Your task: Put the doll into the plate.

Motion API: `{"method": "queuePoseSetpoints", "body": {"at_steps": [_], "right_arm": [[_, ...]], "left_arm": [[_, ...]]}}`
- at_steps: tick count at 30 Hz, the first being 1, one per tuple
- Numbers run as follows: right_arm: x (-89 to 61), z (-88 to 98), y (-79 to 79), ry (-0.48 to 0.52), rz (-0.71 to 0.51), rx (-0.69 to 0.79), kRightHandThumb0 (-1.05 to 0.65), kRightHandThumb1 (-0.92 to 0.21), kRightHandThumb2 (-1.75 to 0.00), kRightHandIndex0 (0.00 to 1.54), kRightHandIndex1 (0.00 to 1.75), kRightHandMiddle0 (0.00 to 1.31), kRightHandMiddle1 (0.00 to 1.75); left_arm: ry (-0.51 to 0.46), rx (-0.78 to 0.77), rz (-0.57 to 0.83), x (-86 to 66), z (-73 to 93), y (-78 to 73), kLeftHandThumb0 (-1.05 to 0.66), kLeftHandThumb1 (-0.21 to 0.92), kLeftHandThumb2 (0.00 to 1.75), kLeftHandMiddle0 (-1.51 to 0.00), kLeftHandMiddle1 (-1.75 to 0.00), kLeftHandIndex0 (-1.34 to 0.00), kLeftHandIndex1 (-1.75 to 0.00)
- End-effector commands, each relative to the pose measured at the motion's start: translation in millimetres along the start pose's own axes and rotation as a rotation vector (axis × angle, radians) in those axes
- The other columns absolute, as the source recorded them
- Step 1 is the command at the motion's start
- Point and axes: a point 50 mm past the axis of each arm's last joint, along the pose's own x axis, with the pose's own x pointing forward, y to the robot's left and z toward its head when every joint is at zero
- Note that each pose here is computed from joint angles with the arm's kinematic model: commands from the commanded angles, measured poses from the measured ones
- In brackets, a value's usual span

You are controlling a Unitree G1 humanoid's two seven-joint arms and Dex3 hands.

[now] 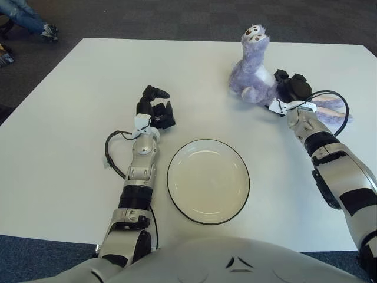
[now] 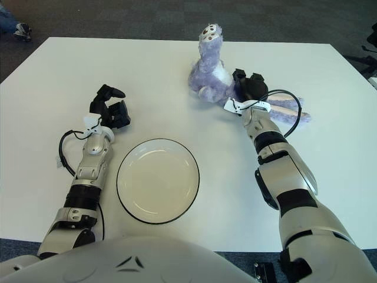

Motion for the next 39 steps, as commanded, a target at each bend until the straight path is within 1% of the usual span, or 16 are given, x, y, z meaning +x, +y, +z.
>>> {"method": "queuePoseSetpoints", "body": {"at_steps": [1, 7, 12, 17, 25, 31, 39], "right_arm": [[-18.5, -11.6, 25.8, 0.049, 0.106, 0.039, 0.51, -0.23, -1.42, 0.68, 1.75, 1.03, 1.75], [-19.0, -13.6, 24.7, 0.055, 0.103, 0.072, 0.51, -0.21, -1.44, 0.69, 1.75, 1.02, 1.75], [-18.9, -16.5, 22.5, 0.063, 0.103, 0.095, 0.52, -0.19, -1.47, 0.71, 1.75, 0.97, 1.75], [-18.5, -18.2, 19.0, 0.067, 0.088, 0.145, 0.53, -0.17, -1.49, 0.73, 1.75, 0.93, 1.75], [-17.6, -20.3, 10.3, 0.064, 0.041, 0.255, 0.54, -0.16, -1.51, 0.74, 1.75, 0.92, 1.75], [-15.8, -18.9, 1.3, 0.038, 0.005, 0.318, 0.54, -0.14, -1.53, 0.75, 1.75, 0.95, 1.75], [-15.2, -12.9, -13.4, -0.035, -0.029, 0.373, 0.56, -0.12, -1.56, 0.77, 1.75, 0.99, 1.75]], "left_arm": [[0.042, 0.007, 0.003, -4.7, -8.7, 3.5, -0.46, 0.36, 1.27, -1.15, -1.75, -0.58, -1.75], [0.039, 0.014, 0.002, -4.7, -8.7, 3.5, -0.46, 0.36, 1.27, -1.14, -1.75, -0.58, -1.75], [0.035, 0.016, 0.0, -4.7, -8.6, 3.4, -0.46, 0.36, 1.27, -1.14, -1.75, -0.58, -1.75], [0.035, 0.02, -0.001, -4.6, -8.6, 3.3, -0.46, 0.36, 1.27, -1.13, -1.75, -0.58, -1.75], [0.03, 0.024, 0.008, -3.9, -8.2, 3.1, -0.46, 0.36, 1.27, -1.14, -1.75, -0.57, -1.75], [0.029, 0.03, 0.007, -3.4, -8.3, 3.0, -0.46, 0.36, 1.26, -1.14, -1.75, -0.57, -1.75], [0.032, 0.036, 0.003, -2.4, -8.7, 3.4, -0.46, 0.36, 1.26, -1.15, -1.75, -0.57, -1.75]]}}
